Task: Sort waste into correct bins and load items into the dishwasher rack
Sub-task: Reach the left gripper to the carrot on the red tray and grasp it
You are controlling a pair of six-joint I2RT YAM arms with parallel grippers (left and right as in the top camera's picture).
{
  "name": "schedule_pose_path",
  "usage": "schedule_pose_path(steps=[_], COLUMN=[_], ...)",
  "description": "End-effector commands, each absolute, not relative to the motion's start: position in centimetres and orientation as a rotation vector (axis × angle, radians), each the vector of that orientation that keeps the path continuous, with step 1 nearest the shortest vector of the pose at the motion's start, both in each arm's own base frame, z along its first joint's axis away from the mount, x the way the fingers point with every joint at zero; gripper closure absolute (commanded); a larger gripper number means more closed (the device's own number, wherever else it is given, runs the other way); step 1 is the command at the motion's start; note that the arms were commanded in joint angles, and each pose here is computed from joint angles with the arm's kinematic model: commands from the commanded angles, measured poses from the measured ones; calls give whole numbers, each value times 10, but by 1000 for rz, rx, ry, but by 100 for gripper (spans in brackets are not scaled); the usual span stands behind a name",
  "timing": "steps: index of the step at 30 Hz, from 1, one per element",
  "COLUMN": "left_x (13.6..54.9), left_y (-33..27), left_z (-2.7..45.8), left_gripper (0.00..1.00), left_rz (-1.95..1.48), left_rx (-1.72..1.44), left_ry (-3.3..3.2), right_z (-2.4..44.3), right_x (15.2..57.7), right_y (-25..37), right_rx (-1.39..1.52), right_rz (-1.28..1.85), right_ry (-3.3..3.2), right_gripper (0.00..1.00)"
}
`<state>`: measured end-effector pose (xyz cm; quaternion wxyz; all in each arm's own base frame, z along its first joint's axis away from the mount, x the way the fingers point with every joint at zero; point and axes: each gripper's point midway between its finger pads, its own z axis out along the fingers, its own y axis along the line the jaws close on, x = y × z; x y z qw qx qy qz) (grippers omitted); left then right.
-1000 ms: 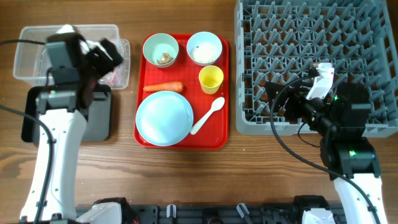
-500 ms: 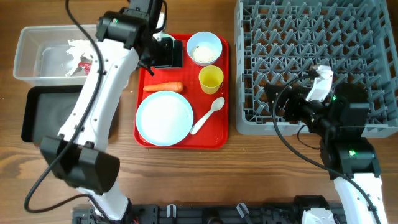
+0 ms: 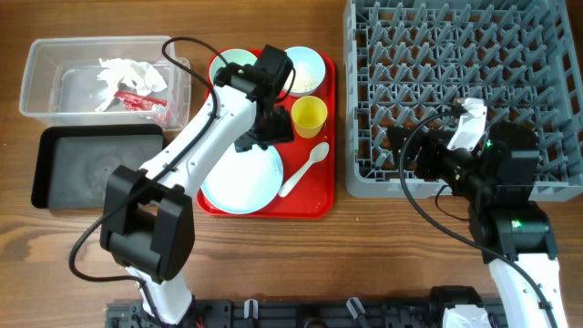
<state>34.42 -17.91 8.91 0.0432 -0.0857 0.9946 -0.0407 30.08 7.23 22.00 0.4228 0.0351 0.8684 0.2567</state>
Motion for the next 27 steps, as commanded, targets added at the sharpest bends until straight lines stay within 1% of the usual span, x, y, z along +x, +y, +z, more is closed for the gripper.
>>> schedule_pose_path(steps=[1,3,5,6,9,11,14,16,17,18,19,20,27], left_x=[363,378,391,390,352,333,327,330,332,336,337,337,338], left_y=[-182,-187,-184,-184,-181,-182,-184,-185,-187,-189,-190,-190,-189], left_z=[93,96,99,99,85,68,44,43,44,42,40,40,40], left_gripper=[32,34,33,33,34,34,34,35,36,42,56,59,59], left_rz=[-147,-181,-159,-155,-51,-13,-34,-49,-61,-76,-85,-85,-86], left_rx=[-309,-322,-319,-310,-255,-330,-454,-452,-451,-449,-449,-449,-452], left_ry=[2955,2890,2830,2834,2968,3008,2993,2981,2969,2953,2946,2946,2945], right_z=[229,228,227,227,225,222,211,206,205,205,205,205,211], right_x=[303,303,302,302,302,304,308,310,310,310,310,310,307], right_y=[72,72,72,72,72,72,72,72,72,72,72,72,85], right_rx=[83,84,86,86,88,92,107,113,114,114,114,115,59], right_rz=[633,633,633,633,633,635,639,640,642,642,642,642,728], right_ry=[2153,2157,2164,2164,2168,2180,2218,2233,2235,2236,2236,2237,2220], right_gripper=[0,0,1,0,0,0,0,0,0,0,0,0,1])
